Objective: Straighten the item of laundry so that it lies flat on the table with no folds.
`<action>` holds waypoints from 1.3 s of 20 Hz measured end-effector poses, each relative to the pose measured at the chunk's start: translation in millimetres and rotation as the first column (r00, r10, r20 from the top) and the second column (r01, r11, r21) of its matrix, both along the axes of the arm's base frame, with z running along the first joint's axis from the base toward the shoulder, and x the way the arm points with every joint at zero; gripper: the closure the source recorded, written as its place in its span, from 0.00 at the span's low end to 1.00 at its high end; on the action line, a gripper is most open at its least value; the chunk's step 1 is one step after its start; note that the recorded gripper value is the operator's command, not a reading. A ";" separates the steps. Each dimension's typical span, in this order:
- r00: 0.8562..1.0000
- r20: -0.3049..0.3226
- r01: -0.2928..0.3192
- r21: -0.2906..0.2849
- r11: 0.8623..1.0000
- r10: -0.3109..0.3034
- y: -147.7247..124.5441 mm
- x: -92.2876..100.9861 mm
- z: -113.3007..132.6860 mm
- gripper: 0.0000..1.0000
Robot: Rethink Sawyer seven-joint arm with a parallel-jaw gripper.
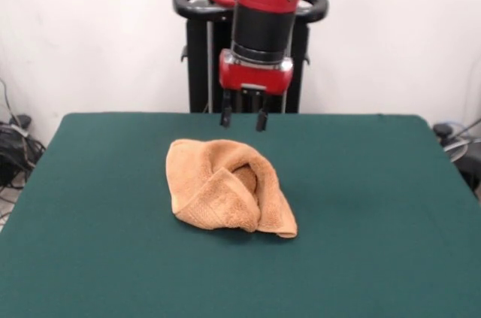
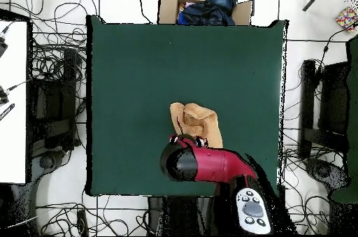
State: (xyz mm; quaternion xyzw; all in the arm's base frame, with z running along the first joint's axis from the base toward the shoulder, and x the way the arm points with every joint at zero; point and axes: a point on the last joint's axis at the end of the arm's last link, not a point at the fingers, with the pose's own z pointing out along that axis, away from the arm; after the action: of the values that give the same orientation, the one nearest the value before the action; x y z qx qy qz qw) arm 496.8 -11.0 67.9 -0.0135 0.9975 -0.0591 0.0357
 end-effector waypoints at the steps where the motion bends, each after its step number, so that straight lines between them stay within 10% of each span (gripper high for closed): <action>1: 1.000 0.006 -0.001 -0.010 1.000 0.001 -6.3 -2.7 -2.4 0.00; 25: 0.979 0.195 -0.037 -0.083 0.996 0.053 -45.6 -59.0 -110.2 0.00; 26: 0.979 0.196 -0.040 -0.082 0.996 0.055 -45.4 -58.9 -113.8 1.00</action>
State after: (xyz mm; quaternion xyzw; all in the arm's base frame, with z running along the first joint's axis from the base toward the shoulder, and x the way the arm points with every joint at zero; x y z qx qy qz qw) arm 437.9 -56.4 -45.9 -0.0327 0.9854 -0.0980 0.1356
